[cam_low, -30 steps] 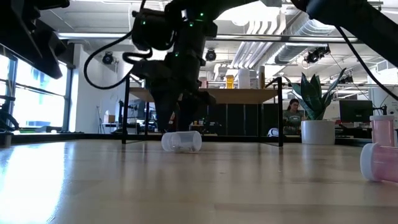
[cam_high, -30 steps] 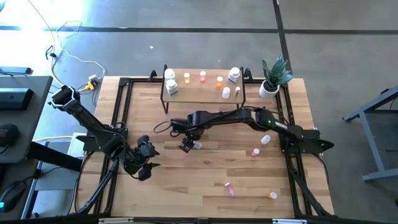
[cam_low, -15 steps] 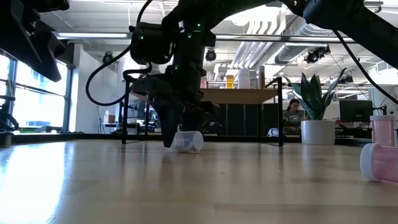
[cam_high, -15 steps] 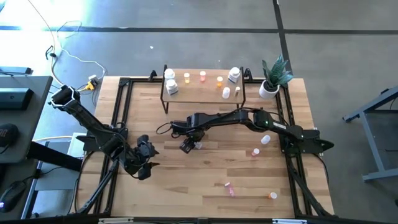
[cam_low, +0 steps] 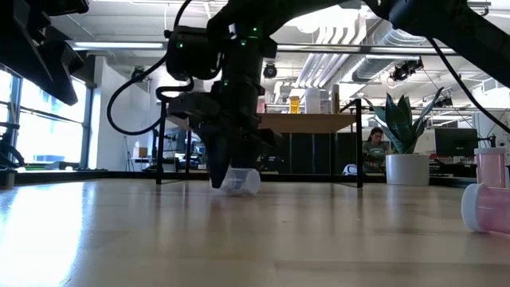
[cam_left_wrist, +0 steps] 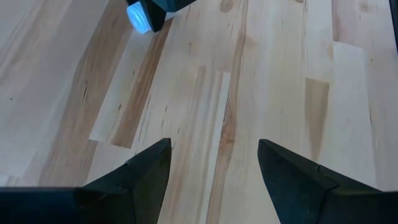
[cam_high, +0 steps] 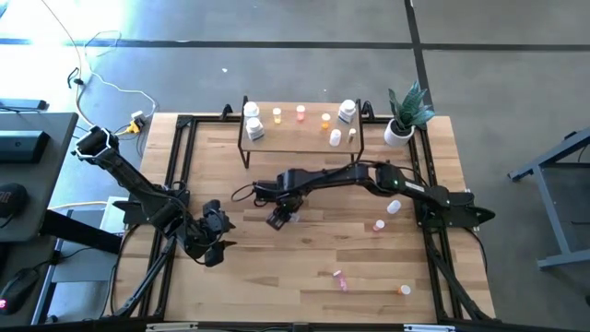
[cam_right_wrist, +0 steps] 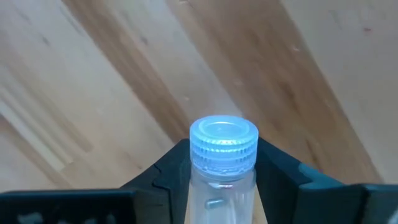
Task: Pick and place medicine bottles onto shelf by color
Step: Put the transparent pill bottle on the shelf
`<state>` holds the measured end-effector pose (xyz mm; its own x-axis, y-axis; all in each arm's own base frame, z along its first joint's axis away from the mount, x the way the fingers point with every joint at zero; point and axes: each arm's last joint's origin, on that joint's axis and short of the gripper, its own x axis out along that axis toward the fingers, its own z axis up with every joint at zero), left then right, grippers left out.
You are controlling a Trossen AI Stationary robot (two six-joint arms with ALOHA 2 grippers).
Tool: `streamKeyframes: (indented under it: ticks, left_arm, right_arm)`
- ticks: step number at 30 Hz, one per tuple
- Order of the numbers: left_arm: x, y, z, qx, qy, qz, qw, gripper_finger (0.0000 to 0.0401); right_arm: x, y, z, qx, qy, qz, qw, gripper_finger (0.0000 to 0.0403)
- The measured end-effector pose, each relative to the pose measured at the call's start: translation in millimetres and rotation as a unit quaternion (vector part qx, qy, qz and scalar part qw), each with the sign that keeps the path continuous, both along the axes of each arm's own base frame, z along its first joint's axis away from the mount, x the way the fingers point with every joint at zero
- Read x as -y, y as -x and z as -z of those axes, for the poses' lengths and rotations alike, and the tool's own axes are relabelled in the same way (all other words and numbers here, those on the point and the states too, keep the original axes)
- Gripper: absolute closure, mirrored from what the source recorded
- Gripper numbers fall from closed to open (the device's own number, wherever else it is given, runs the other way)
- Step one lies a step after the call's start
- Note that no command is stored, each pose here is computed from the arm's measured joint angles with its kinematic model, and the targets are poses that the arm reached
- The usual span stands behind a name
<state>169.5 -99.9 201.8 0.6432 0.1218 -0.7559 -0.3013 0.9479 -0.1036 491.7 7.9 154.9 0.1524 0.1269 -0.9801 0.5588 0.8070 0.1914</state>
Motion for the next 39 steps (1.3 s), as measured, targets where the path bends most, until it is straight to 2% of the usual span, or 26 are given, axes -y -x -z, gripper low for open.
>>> streamKeyframes:
  ticks: [6,14,19,27,32,39]
  left_arm:
    - [0.3,0.1,0.1,-0.004,0.006,0.004,1.0,0.0172]
    - [-1.3,3.0,-8.6,0.02,0.026,0.007,0.999,0.0172]
    - [-5.9,7.7,-22.2,0.068,0.036,-0.004,0.997,0.0172]
    - [-12.9,7.1,-45.8,0.158,0.051,0.012,0.986,0.0172]
    - [-18.2,3.1,-56.8,0.201,0.057,0.023,0.978,0.0172]
    - [-25.5,-6.4,-70.6,0.258,0.078,0.051,0.962,0.0172]
  right_arm:
    - [-11.3,1.8,-18.5,0.024,-0.001,-0.012,1.0,0.027]
    - [-25.3,10.1,-77.6,0.111,0.019,-0.009,0.994,0.0269]
    - [-35.9,19.1,-116.2,0.173,0.035,-0.015,0.984,0.0269]
    - [-47.4,33.5,-165.9,0.264,0.053,-0.032,0.963,0.0269]
    - [-47.9,41.2,-184.6,0.295,0.082,-0.045,0.951,0.0269]
    - [-47.8,44.4,-202.0,0.339,0.092,-0.063,0.934,0.0269]
